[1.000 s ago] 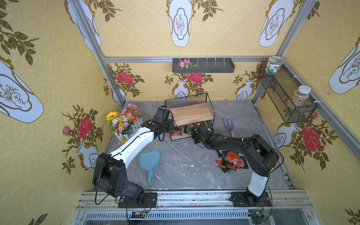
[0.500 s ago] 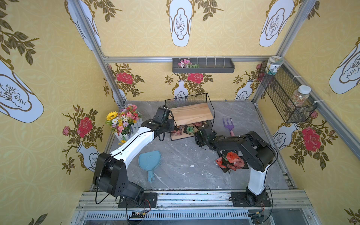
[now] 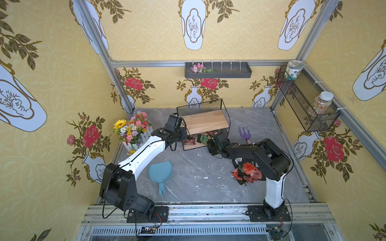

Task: Remove the tea bags from the shelf
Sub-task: Pick up the tea bag from the shelf.

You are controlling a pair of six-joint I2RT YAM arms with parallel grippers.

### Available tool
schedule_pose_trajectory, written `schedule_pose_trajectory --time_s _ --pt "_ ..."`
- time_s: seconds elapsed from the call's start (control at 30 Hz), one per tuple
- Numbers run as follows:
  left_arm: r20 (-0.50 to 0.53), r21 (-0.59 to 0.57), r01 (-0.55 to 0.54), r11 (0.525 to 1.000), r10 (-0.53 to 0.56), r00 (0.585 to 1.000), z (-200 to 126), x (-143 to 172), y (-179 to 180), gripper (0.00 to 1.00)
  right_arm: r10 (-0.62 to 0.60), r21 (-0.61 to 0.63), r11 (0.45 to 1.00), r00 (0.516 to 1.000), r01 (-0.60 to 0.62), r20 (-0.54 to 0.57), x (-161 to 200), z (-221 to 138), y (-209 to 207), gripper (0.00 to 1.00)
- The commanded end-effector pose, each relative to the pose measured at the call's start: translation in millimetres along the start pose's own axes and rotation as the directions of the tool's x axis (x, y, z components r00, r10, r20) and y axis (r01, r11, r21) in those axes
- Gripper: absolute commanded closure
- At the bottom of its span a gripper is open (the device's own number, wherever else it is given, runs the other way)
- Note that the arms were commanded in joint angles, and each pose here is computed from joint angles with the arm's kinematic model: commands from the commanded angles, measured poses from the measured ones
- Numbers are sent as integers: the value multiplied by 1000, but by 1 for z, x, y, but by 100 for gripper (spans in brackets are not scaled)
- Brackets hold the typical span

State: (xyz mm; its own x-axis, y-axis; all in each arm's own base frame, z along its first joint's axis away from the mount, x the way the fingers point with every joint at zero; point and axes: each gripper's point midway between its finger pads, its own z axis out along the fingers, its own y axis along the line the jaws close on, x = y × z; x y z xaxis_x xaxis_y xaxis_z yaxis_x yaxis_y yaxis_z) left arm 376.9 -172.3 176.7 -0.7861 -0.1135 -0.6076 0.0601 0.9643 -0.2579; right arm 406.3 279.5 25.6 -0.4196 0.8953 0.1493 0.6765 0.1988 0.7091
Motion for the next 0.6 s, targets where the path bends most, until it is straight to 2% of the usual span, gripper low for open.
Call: schedule_pose_trajectory --time_s 0.0,0.27,0.4,0.57 --pt "-12 -22 -7 1000 7 1000 3 3 4 76 39 124 991 998 -44 43 -7 0 -32 74" --pt "-13 -19 -7 1000 7 1000 3 3 4 76 56 186 980 997 -66 62 -12 0 -49 79" --pt "-14 -19 -9 1000 9 1000 3 3 4 76 47 182 982 996 -59 70 -12 -4 -48 87" --pt "-12 -21 -8 1000 8 1000 2 3 4 76 34 156 987 997 -45 74 -10 -11 -42 92"
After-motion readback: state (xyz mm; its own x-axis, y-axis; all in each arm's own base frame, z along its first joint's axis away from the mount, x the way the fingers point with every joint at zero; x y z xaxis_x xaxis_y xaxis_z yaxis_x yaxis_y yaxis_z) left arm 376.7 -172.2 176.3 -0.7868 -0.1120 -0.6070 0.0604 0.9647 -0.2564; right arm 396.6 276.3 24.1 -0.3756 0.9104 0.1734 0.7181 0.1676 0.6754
